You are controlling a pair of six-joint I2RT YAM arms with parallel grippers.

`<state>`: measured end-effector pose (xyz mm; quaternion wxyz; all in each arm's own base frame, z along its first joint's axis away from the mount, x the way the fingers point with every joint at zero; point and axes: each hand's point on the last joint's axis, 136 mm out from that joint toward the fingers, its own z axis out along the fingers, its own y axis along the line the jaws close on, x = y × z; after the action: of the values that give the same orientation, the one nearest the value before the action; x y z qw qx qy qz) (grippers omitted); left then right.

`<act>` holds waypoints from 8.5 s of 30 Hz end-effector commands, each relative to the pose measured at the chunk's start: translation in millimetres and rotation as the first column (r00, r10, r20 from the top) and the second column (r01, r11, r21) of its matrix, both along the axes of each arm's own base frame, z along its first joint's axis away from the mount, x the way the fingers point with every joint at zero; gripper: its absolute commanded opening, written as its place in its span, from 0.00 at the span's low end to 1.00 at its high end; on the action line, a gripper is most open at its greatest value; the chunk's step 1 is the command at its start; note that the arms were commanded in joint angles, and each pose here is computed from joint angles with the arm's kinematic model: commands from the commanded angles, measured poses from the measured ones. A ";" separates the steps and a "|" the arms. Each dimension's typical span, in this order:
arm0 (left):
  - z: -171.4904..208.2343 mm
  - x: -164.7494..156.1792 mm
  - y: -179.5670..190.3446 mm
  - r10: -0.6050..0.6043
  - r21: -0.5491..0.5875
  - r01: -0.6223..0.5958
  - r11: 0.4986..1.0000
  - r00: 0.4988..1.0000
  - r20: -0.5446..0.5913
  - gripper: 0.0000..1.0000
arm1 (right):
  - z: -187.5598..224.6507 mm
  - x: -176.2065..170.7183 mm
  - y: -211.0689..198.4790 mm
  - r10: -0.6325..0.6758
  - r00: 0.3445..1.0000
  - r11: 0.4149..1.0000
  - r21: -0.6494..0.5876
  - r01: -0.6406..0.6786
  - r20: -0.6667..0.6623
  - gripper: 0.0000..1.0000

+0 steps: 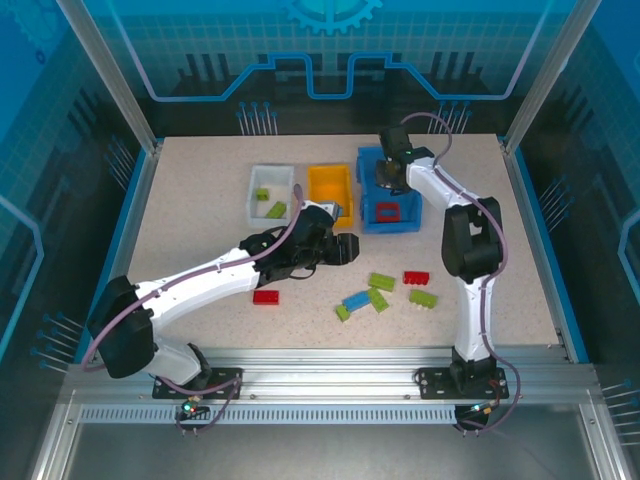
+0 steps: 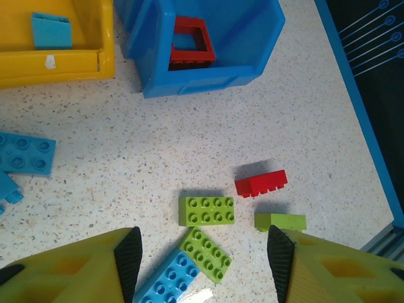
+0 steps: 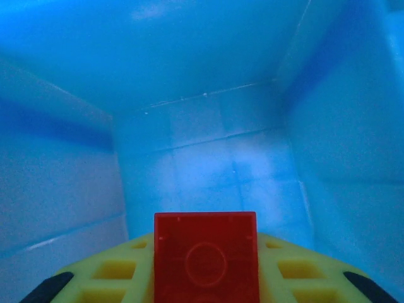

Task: Sort the legos into containers by color

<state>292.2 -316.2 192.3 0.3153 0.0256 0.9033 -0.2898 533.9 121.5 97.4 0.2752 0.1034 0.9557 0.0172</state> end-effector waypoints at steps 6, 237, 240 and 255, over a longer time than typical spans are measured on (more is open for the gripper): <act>-9.8 -1.9 10.5 0.010 0.081 -0.011 0.997 1.000 0.020 0.61 | 2.2 -4.6 -0.1 -0.003 0.999 1.000 0.004 0.003 -0.048 0.51; -104.5 -118.1 -11.5 -0.220 0.296 0.299 0.907 0.936 -0.273 0.81 | 123.0 -260.6 27.9 0.285 0.931 0.913 0.230 -0.336 0.229 0.69; -118.4 -123.1 -15.2 -0.355 0.371 0.448 0.814 0.888 -0.293 0.81 | 116.5 -294.3 24.3 0.288 0.936 0.895 0.290 -0.339 0.204 0.72; -156.6 -101.3 -12.8 -0.486 0.575 0.568 0.589 0.817 -0.309 0.79 | 119.6 -352.6 14.9 0.264 0.945 0.842 0.433 -0.322 0.191 0.75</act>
<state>185.8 -335.2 35.0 0.1262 0.3660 0.9199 -0.0624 193.2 133.7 221.4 0.3197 0.0157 0.9054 0.2790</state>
